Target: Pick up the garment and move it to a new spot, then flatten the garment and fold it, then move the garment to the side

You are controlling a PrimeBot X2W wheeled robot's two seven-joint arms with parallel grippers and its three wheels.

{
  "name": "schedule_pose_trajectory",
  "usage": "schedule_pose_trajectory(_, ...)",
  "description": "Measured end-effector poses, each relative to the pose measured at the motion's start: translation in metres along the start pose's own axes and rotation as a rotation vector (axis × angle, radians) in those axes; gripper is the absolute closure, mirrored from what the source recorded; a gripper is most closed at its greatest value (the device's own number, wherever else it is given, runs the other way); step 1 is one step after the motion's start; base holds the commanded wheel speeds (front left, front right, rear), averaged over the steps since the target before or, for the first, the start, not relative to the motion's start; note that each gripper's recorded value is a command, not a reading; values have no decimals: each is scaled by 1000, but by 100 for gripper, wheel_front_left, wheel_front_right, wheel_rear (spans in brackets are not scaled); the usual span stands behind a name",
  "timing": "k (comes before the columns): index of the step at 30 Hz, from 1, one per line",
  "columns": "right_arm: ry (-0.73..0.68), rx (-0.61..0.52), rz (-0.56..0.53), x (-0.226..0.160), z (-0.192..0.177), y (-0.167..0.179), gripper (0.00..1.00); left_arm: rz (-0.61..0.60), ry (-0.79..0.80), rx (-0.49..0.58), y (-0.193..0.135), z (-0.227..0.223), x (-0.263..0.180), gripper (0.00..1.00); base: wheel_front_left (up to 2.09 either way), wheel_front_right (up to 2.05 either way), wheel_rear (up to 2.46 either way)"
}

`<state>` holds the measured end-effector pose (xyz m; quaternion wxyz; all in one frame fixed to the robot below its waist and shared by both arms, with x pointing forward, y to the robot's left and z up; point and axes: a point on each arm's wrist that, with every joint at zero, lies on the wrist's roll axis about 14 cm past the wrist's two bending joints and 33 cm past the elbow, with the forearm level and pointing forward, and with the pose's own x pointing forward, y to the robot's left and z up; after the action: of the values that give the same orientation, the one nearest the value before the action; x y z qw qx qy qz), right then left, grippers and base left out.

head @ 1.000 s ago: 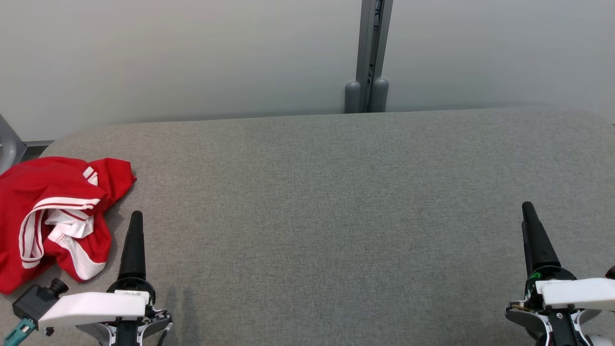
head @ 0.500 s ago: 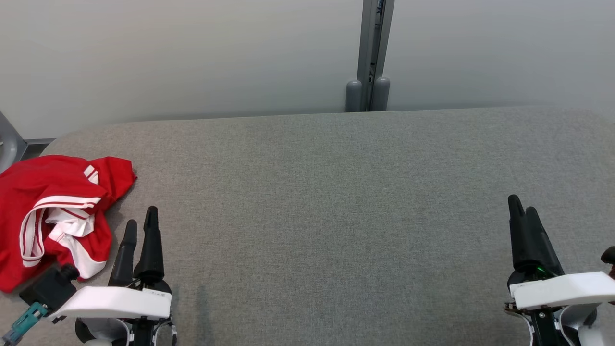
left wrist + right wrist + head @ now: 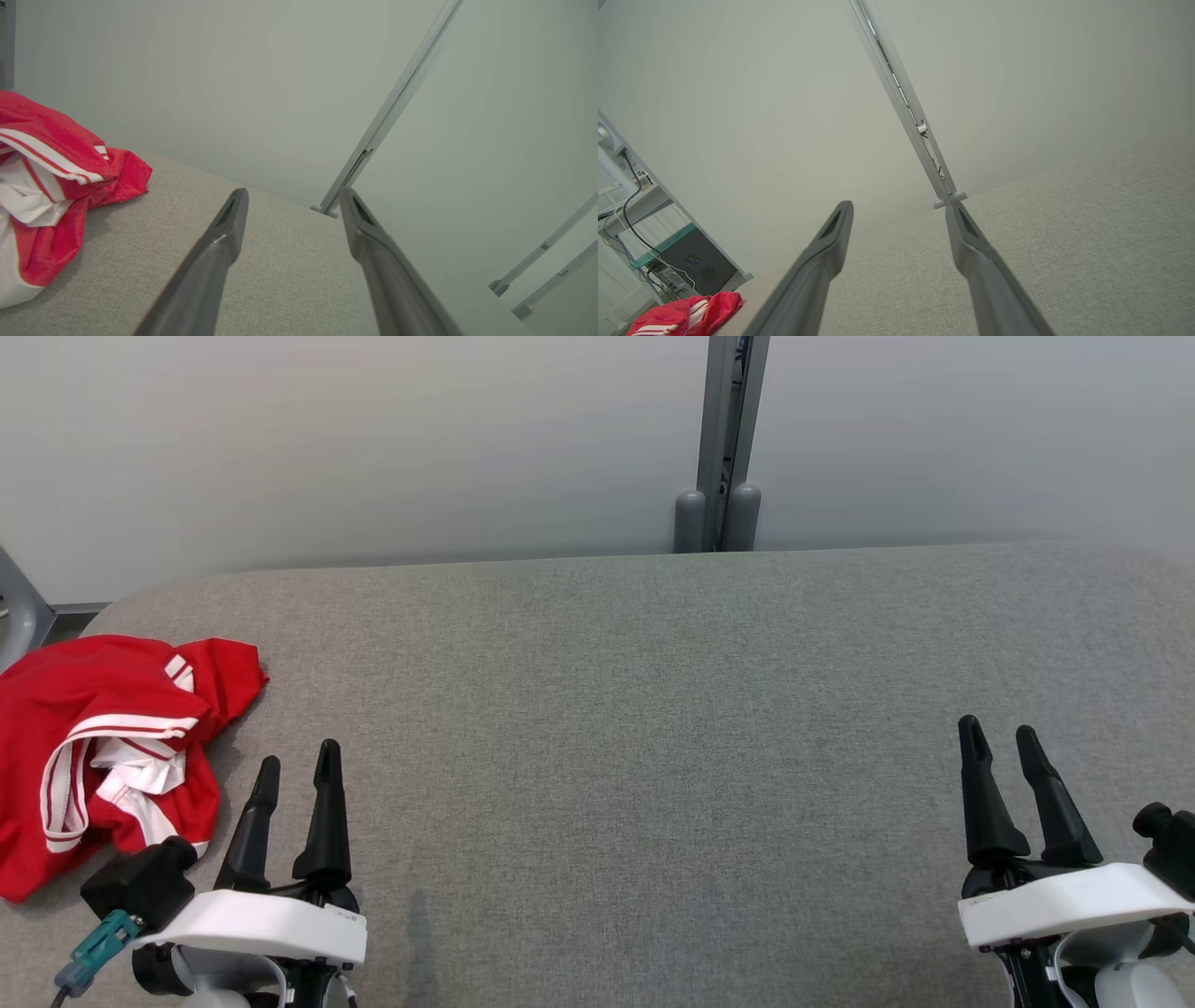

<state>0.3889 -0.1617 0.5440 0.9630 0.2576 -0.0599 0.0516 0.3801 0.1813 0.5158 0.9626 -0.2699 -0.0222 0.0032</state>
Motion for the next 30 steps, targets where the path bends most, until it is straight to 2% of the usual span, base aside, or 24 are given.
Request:
schedule_pose_trajectory(15,-16,-166,45,2,1,10,0,-13,-18,162,-3,0,-2,0,0,0,0)
schedule_pose_trajectory(30,-33,-294,83,4,2,18,0,-45,-46,282,-10,4,-3,0,0,0,0)
